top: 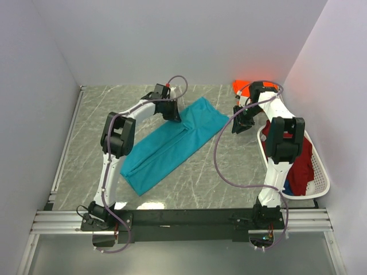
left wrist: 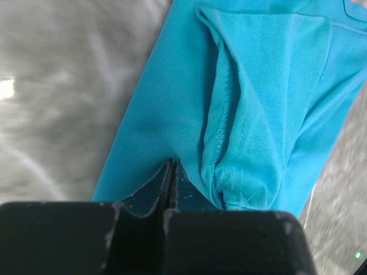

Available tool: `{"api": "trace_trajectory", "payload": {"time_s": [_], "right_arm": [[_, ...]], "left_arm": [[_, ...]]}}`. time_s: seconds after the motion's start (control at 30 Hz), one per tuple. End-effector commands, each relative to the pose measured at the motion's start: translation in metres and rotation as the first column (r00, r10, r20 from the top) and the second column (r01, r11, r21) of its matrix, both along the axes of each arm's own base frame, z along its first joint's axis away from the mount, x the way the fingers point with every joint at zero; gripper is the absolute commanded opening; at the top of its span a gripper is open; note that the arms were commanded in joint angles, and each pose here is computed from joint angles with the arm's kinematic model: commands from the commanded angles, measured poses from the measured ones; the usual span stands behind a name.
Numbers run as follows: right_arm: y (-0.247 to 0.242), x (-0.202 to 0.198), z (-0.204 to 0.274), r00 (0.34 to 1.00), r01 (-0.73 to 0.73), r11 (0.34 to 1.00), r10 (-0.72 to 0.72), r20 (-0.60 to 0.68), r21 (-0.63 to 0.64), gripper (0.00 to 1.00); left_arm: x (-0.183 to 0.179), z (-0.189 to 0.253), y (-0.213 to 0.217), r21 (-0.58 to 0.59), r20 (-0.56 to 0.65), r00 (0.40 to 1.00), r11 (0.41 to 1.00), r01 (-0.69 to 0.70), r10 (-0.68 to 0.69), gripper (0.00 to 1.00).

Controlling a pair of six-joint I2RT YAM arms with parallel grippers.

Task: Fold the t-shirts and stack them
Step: Fold the tshirt

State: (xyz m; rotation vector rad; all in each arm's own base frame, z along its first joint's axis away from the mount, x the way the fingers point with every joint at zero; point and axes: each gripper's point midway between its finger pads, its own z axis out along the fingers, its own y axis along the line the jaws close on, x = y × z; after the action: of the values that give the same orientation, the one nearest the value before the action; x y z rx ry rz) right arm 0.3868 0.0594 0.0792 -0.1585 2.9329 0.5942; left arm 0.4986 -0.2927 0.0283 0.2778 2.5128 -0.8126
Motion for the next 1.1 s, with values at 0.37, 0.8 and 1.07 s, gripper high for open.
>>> {"api": "trace_trajectory", "payload": {"time_s": [0.37, 0.8, 1.07], "right_arm": [[-0.004, 0.012, 0.024, 0.997, 0.003, 1.0, -0.003, 0.073, 0.005, 0.35], [0.002, 0.007, 0.039, 0.995, -0.028, 0.999, 0.025, 0.097, 0.033, 0.36], [0.005, 0.003, 0.043, 0.994, -0.038, 0.998, 0.032, 0.102, 0.052, 0.36]], "left_arm": [[0.064, -0.028, 0.203, 0.085, -0.073, 0.806, 0.809, -0.582, 0.587, 0.01], [0.017, 0.133, 0.216, 0.162, 0.387, 0.916, 0.97, -0.182, 0.108, 0.48], [-0.015, 0.11, 0.228, 0.472, 0.272, 0.936, 0.878, 0.075, -0.225, 0.71]]}}
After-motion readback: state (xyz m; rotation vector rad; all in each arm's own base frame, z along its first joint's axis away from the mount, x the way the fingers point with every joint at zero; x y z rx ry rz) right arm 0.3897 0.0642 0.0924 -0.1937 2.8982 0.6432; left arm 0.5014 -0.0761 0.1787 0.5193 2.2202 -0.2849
